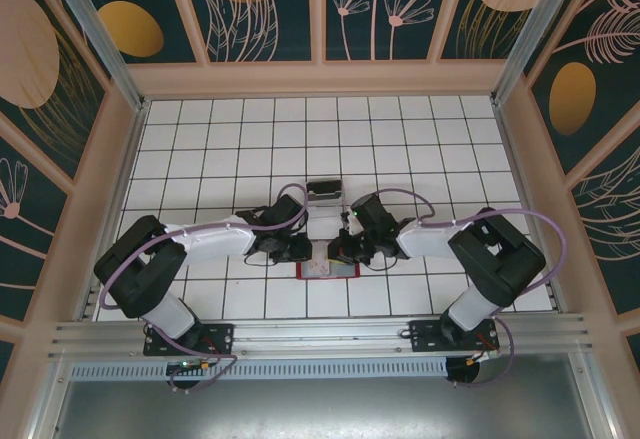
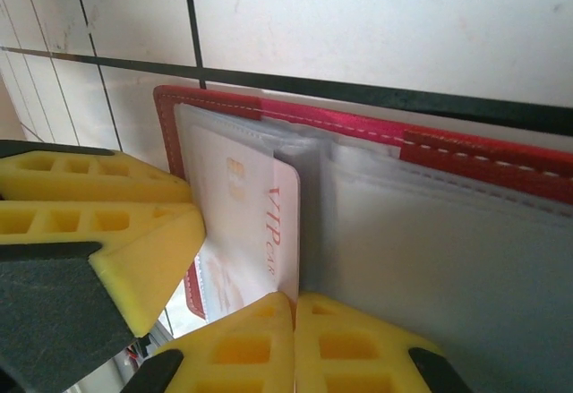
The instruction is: Take the credit cards out of the card holder
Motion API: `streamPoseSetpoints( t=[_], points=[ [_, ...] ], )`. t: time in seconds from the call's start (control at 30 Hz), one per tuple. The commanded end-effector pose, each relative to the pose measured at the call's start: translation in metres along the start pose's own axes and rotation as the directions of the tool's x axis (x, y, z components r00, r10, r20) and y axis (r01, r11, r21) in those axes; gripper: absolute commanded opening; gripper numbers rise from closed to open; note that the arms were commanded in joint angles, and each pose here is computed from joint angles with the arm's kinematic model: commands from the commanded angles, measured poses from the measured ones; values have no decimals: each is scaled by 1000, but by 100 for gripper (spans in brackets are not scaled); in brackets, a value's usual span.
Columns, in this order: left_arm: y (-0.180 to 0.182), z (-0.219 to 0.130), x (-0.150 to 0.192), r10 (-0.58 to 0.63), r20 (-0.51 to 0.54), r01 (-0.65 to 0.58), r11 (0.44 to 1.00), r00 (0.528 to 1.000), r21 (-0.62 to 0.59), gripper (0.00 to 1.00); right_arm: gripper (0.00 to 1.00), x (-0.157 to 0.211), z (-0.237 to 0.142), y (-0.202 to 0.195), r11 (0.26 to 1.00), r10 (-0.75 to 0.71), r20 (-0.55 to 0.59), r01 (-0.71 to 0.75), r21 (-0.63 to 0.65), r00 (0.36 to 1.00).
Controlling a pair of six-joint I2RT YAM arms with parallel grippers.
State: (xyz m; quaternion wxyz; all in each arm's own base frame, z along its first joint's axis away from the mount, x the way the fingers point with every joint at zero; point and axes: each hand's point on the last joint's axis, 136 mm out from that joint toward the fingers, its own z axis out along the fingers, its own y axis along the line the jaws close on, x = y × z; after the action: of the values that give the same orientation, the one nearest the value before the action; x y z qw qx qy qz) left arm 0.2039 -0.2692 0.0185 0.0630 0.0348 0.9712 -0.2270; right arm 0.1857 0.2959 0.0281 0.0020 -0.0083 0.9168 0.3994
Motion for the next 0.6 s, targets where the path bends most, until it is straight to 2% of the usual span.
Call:
streamPoseSetpoints(
  t=[0.0, 0.57],
  points=[
    [38, 6, 24, -31, -68, 22, 990, 997, -139, 21, 6, 4, -7, -19, 998, 14, 15, -15, 62, 1000],
    [41, 5, 25, -33, -68, 22, 988, 997, -150, 21, 3, 1, -24, -28, 996, 14, 52, -19, 88, 999]
  ],
)
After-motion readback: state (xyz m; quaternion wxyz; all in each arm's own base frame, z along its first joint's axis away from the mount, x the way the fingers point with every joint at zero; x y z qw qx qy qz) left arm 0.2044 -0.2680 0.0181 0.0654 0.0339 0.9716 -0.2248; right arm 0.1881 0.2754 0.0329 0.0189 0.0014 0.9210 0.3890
